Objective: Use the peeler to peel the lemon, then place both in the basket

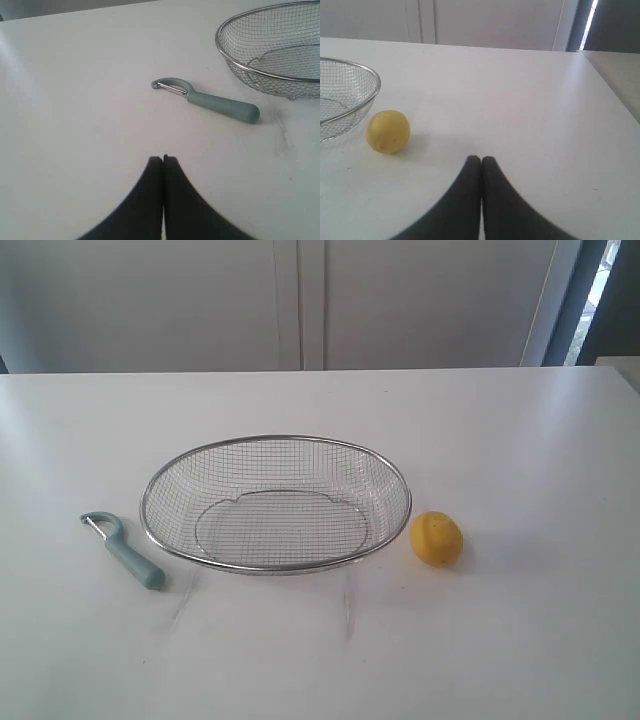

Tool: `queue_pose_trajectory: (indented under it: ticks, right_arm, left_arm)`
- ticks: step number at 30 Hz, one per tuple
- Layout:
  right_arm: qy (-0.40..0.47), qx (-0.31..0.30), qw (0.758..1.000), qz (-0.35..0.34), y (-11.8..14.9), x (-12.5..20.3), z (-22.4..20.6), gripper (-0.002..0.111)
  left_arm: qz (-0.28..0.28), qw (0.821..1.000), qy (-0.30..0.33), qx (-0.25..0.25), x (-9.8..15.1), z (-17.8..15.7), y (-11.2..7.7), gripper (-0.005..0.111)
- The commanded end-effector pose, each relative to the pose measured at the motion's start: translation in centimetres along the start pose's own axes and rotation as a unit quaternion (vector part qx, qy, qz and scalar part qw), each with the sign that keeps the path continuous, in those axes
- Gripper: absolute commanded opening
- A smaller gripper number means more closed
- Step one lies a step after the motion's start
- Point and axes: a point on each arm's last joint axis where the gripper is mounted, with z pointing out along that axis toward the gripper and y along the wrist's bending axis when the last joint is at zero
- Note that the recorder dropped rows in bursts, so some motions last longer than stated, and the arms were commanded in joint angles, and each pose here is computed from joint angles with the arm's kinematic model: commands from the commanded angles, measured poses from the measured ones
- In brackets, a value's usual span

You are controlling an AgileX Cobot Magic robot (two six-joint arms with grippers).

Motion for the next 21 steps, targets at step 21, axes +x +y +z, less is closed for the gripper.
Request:
queue_pose_trajectory:
  ticks: [21]
  right_arm:
    - [-0.198,0.041,0.979,-0.027,-0.6,-3.4,-0.8,0.0]
  left_arm:
    - [-0.004,1.0,-0.003,0.004,0.0,0.0,-0.1,0.0]
